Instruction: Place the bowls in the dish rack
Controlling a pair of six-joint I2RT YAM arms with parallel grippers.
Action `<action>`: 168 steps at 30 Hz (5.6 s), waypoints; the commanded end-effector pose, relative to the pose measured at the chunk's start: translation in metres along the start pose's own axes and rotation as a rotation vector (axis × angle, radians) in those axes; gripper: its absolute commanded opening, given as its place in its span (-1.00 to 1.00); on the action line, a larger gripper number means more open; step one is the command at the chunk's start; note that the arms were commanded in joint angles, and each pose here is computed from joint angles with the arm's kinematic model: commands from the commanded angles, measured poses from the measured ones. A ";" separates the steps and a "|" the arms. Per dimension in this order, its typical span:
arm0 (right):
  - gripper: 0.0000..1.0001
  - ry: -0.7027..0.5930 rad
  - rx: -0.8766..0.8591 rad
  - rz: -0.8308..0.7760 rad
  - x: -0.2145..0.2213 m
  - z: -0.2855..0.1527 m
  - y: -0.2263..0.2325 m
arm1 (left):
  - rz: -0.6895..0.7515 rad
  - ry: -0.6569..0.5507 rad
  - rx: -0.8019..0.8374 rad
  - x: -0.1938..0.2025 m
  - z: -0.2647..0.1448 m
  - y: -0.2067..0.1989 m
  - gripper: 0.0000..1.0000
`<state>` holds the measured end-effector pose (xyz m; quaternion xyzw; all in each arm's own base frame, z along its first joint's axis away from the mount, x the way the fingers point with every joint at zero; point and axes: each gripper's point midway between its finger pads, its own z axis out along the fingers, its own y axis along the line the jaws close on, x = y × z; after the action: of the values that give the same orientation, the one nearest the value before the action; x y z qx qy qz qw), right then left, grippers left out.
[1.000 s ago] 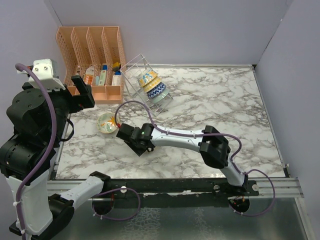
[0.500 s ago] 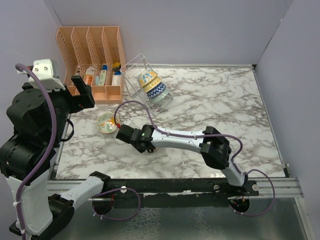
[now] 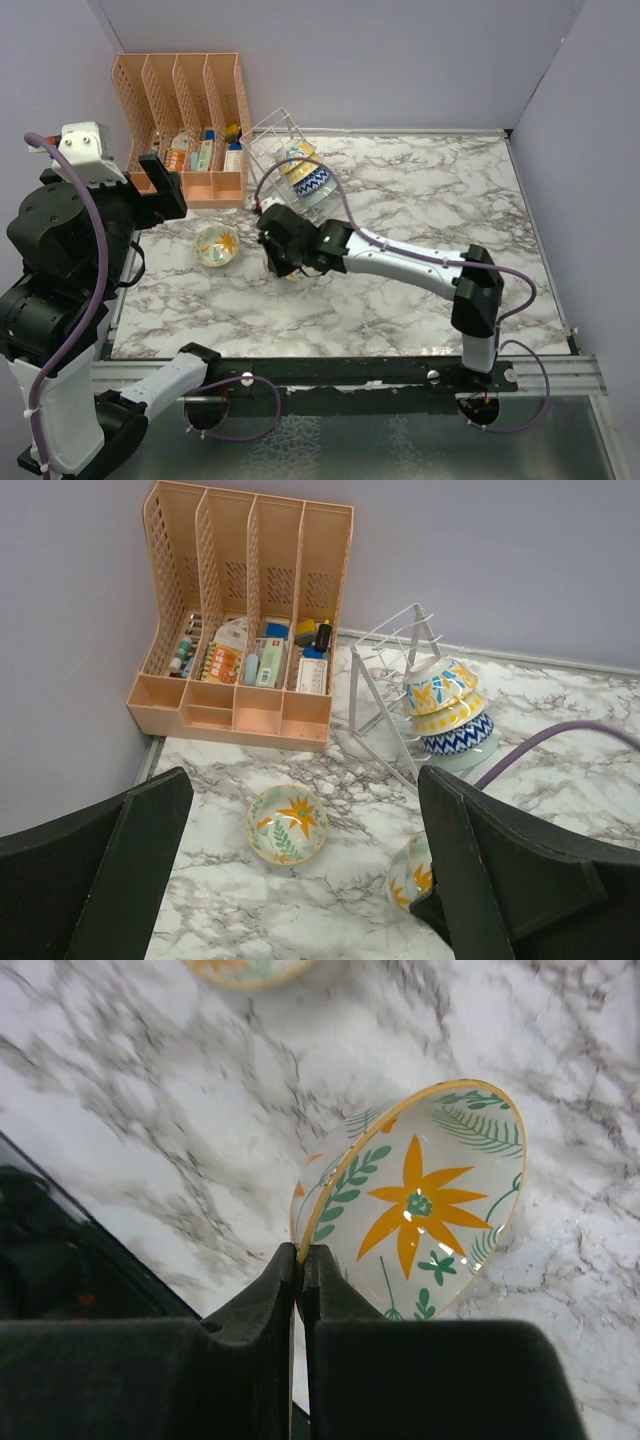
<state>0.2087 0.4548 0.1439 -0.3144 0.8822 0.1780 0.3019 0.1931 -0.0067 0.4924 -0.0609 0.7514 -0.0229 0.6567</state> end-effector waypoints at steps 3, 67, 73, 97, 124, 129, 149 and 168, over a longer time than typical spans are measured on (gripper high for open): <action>-0.98 -0.346 -0.368 0.291 -0.125 -0.077 0.009 | 0.002 -0.031 0.006 -0.010 -0.005 0.001 0.98; -0.52 -1.054 -0.625 1.362 -0.251 -0.001 -0.218 | 0.093 -0.001 -0.017 -0.002 0.008 0.001 0.98; -0.38 -1.017 -0.570 1.389 -0.250 -0.004 -0.218 | 0.084 -0.008 -0.016 -0.004 0.006 0.001 0.98; -0.10 -0.803 -0.393 1.376 -0.208 -0.014 -0.205 | 0.040 -0.020 0.027 -0.009 0.002 -0.006 0.98; 0.19 -0.204 -0.428 0.065 -0.127 0.061 0.071 | 0.006 -0.044 0.001 -0.017 -0.006 0.001 0.98; 0.20 -0.179 -0.442 -0.132 -0.096 0.080 0.092 | 0.010 -0.023 0.002 -0.011 -0.002 -0.001 0.98; 0.35 -0.283 -0.326 -0.509 -0.083 0.143 0.086 | 0.043 0.043 0.001 0.002 0.021 -0.012 0.98; -0.01 -0.298 -0.224 -0.565 -0.081 0.179 0.063 | 0.080 0.048 -0.027 0.005 0.025 -0.007 0.98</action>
<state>0.2746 0.6227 0.0620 -0.5590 0.6886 0.2393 0.3950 0.2177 -0.0190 0.4838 -0.0366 0.7715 -0.0042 0.6352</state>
